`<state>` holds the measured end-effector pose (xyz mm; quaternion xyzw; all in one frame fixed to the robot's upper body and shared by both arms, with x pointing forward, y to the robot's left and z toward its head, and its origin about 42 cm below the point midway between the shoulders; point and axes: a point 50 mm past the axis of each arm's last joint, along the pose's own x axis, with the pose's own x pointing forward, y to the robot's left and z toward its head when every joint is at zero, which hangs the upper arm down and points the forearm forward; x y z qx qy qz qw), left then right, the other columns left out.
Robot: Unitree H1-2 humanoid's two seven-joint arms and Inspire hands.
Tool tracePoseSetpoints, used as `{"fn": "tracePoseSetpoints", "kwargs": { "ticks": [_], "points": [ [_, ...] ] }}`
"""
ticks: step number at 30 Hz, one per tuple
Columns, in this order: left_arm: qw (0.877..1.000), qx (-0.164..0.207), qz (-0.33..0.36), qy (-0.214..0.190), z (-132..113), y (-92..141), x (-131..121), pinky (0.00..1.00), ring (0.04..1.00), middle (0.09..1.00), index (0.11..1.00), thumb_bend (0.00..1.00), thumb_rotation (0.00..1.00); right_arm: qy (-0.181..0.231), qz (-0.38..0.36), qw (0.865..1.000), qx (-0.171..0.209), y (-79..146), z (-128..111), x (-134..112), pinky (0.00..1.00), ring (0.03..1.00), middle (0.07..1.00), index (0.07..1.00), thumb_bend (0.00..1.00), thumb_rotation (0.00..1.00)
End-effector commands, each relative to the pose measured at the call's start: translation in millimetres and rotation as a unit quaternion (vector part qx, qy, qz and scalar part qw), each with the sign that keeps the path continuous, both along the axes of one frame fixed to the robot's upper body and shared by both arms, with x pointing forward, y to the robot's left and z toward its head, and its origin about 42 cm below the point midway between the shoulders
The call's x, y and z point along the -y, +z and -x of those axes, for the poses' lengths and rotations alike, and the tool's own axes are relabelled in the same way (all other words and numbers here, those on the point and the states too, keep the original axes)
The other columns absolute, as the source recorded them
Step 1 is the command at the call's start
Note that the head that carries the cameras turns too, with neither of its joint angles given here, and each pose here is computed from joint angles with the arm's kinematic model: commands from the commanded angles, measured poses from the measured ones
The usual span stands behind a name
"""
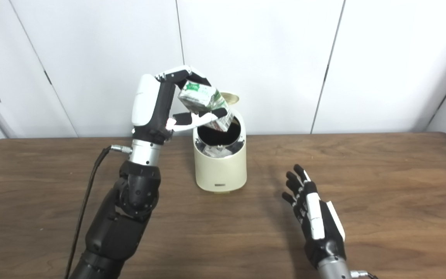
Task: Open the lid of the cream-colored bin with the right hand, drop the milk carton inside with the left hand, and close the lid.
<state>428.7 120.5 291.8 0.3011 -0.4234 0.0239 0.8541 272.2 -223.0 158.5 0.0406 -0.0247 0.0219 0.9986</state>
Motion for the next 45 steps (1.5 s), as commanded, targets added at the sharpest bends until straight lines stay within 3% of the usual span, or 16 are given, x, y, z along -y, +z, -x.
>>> {"fn": "tracePoseSetpoints", "kwargs": {
  "ticks": [1,6,22,35,45],
  "points": [
    [0.998,0.067,0.014,-0.016,-3,33,6,0.40,0.423,0.500,0.491,0.48,0.00,0.004,-0.009,0.999,0.033,16,-2,-3,0.90,0.951,0.937,0.961,0.62,0.97],
    [0.997,0.075,0.010,-0.018,-8,26,7,0.40,0.442,0.532,0.475,0.48,0.00,0.007,-0.006,0.999,0.036,16,-3,-5,0.89,0.948,0.935,0.952,0.61,0.98],
    [0.995,0.096,-0.019,-0.021,-24,7,6,0.35,0.433,0.511,0.474,0.48,0.00,0.008,-0.001,0.999,0.038,17,-4,-13,0.89,0.949,0.932,0.966,0.63,0.99],
    [0.986,0.150,-0.077,-0.014,-31,-14,9,0.37,0.450,0.503,0.461,0.48,0.00,0.012,0.000,0.999,0.042,20,-3,-11,0.89,0.948,0.912,0.966,0.61,1.00],
    [0.981,0.172,-0.095,-0.010,-34,-28,8,0.38,0.444,0.498,0.460,0.48,0.00,0.024,0.012,0.998,0.050,23,-1,-10,0.88,0.913,0.874,0.958,0.61,1.00]
  ]
}}
